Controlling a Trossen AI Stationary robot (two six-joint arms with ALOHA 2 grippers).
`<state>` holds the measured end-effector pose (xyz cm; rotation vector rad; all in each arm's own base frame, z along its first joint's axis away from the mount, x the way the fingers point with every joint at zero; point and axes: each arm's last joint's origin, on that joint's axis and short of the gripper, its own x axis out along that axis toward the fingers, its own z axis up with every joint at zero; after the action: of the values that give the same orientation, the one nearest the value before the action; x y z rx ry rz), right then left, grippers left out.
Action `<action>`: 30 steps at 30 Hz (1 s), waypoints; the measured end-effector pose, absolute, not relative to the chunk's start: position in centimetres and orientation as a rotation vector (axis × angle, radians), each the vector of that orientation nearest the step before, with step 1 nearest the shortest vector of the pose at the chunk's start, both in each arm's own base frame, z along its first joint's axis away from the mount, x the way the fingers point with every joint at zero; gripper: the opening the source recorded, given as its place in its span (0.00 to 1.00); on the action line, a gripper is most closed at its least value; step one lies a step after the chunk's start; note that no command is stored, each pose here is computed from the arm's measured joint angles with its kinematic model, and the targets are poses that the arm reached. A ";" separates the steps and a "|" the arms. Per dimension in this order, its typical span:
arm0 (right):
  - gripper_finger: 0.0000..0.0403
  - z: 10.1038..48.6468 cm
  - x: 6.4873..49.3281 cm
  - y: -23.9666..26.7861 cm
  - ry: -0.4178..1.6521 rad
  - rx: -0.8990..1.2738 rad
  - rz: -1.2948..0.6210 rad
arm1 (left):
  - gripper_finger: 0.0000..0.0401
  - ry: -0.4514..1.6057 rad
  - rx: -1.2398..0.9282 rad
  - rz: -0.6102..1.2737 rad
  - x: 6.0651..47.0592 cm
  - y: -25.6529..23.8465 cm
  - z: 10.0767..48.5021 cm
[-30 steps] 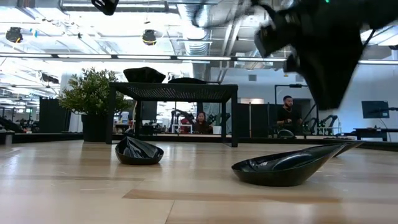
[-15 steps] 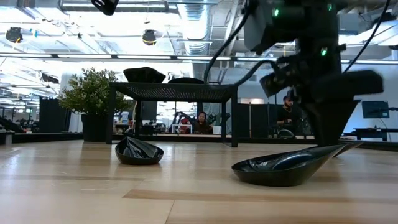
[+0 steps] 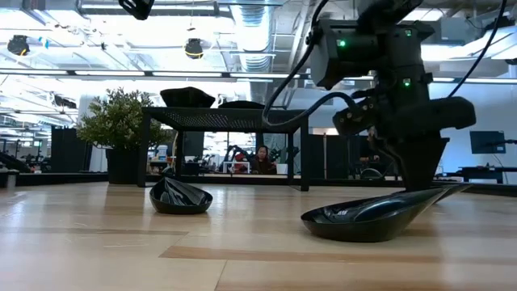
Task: Pick & Place Mini shaped plates
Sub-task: Stack the drop shaped plate on top of the drop shaped plate on the shelf
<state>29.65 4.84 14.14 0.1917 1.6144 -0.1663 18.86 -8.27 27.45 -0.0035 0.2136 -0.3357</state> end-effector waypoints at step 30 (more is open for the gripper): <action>0.01 32.1 37.0 -7.6 1.211 -0.666 -0.086 | 0.25 0.214 -0.003 -0.336 18.9 -8.3 27.4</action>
<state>36.97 -7.61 32.08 -0.6664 1.2106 -0.0865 18.86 -8.27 27.44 -0.0034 0.2139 -0.3358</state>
